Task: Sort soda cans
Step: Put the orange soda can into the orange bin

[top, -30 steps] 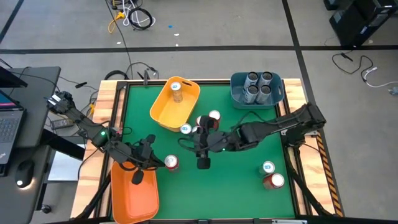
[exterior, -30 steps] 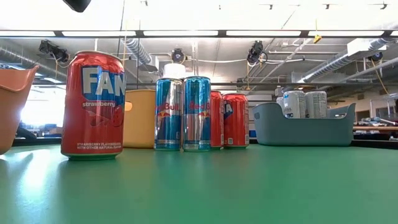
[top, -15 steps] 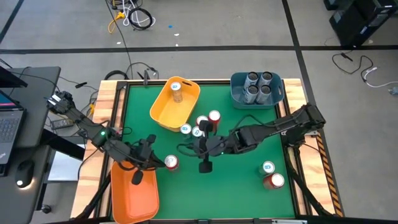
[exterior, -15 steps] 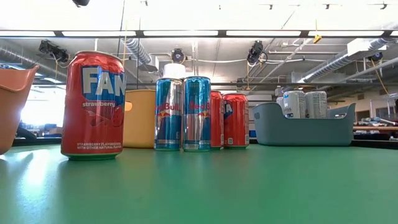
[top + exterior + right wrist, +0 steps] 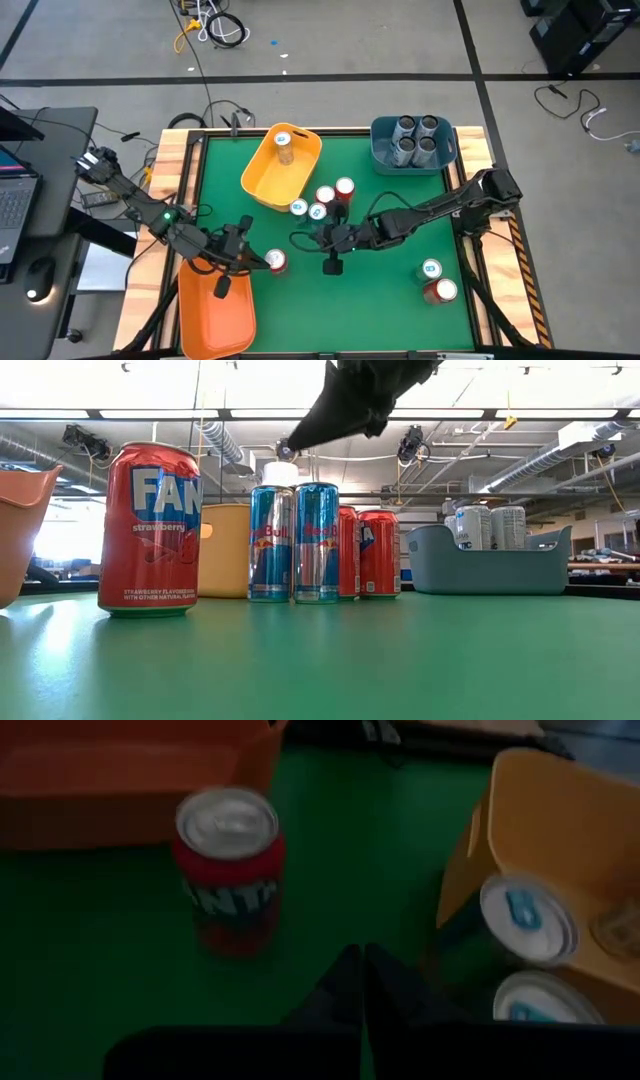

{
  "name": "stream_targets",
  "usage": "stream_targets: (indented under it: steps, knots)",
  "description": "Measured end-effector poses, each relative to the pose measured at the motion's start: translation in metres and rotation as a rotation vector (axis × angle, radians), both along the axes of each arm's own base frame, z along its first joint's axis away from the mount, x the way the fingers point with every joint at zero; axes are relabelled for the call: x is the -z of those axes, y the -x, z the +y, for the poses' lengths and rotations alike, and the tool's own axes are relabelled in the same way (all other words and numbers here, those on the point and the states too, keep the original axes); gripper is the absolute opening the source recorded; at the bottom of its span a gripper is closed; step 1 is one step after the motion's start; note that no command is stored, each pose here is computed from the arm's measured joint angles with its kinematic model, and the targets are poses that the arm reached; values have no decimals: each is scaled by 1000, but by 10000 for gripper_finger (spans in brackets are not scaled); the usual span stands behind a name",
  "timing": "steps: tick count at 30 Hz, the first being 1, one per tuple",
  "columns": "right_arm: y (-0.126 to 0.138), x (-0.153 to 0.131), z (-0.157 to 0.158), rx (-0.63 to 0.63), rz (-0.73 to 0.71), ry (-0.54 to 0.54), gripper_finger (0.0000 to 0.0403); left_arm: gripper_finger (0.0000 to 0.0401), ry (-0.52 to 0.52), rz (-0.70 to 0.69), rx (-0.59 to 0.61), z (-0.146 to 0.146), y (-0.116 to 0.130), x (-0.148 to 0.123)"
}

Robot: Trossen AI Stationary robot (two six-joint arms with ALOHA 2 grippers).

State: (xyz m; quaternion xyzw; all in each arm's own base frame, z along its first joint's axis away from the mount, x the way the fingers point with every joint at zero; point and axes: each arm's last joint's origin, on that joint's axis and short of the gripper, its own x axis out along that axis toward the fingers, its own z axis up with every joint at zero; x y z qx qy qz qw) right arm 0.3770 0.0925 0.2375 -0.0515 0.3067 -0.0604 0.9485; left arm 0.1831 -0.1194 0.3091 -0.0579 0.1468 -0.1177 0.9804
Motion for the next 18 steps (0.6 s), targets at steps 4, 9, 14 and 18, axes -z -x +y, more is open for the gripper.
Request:
stream_targets:
  steps: [4, 9, 14, 18]
  knots:
    - [4, 7, 1, -6, 31, 9, 0, 12, -19, 41, -68, 9, -13, 8]
    - [11, 11, -1, -4, 57, 16, 0, 18, -58, 183, -130, 21, -23, 23]
    - [23, 16, -5, 13, 55, -4, 0, 51, -125, 263, -161, 28, -34, 15]
    - [33, 13, -8, 25, 38, -19, 0, 89, -137, 289, -168, 29, -45, 2]
